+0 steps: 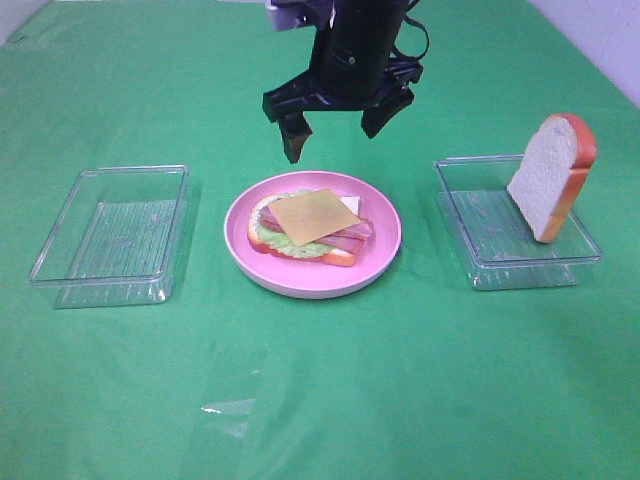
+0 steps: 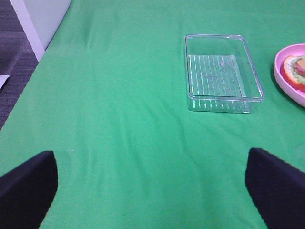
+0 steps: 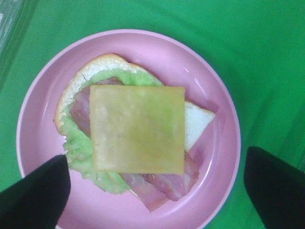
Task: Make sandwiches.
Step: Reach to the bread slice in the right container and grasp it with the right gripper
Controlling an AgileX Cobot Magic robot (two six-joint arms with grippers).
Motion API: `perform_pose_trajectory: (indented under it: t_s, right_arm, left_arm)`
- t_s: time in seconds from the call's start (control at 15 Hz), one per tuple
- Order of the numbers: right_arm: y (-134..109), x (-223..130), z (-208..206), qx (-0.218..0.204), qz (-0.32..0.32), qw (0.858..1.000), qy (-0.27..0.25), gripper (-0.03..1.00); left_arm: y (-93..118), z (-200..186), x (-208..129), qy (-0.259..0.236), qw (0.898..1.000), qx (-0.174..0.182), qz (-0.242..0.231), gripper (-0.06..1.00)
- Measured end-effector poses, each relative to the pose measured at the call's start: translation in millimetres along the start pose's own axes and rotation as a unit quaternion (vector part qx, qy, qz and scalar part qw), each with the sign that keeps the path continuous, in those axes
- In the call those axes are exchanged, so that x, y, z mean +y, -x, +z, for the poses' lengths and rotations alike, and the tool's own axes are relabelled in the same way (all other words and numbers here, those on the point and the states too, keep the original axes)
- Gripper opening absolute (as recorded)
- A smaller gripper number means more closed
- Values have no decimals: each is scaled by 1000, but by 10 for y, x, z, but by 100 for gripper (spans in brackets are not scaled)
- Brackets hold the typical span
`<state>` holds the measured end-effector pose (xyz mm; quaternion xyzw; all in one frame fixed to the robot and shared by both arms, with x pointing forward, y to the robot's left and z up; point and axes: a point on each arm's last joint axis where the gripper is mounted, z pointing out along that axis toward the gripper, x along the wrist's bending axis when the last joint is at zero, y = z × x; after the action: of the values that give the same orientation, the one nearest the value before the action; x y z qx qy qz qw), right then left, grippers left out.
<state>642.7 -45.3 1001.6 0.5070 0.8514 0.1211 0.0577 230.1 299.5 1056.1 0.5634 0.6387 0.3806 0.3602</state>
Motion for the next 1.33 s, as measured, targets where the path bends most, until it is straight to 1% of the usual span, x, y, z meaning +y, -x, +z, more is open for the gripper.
perform_pose_trajectory:
  t_s: [0.07, 0.2, 0.33, 0.4, 0.47, 0.53, 0.67, 0.8, 1.0, 1.07, 1.2, 1.33]
  right_arm:
    - [9, 37, -111, -7, -5, 1000, 2, 96]
    - [89, 89, -297, -36, -9, 999, 4, 96]
    - [257, 141, -416, -50, 5, 999, 21, 96]
    - [398, 150, -477, -53, 19, 998, 28, 96]
    - [864, 118, -585, -64, 68, 995, 35, 96]
    - [1003, 97, -623, -69, 82, 994, 37, 96]
    - [1501, -14, -758, -85, 132, 987, 43, 96]
    - [1914, -160, -967, -91, 175, 979, 58, 96]
    - [2347, -374, -1214, -89, 233, 965, 81, 96]
    - [2440, -425, -1250, -82, 245, 962, 85, 96]
    - [2499, -475, -1228, -74, 248, 963, 80, 96]
    - [2483, -498, -1150, -63, 250, 964, 67, 96]
  left_arm:
    - [0, 0, 0, 0, 1000, 0, 0, 99]
    - [0, 0, 0, 0, 1000, 0, 0, 99]
    - [0, 0, 0, 0, 1000, 0, 0, 99]
    - [0, 0, 0, 0, 1000, 0, 0, 99]
    - [0, 0, 0, 0, 1000, 0, 0, 99]
    - [0, 0, 0, 0, 1000, 0, 0, 99]
    - [0, 0, 0, 0, 1000, 0, 0, 99]
    - [0, 0, 0, 0, 1000, 0, 0, 99]
    - [0, 0, 0, 0, 1000, 0, 0, 99]
    - [0, 0, 0, 0, 1000, 0, 0, 99]
    - [0, 0, 0, 0, 1000, 0, 0, 99]
    - [0, 0, 0, 0, 1000, 0, 0, 99]
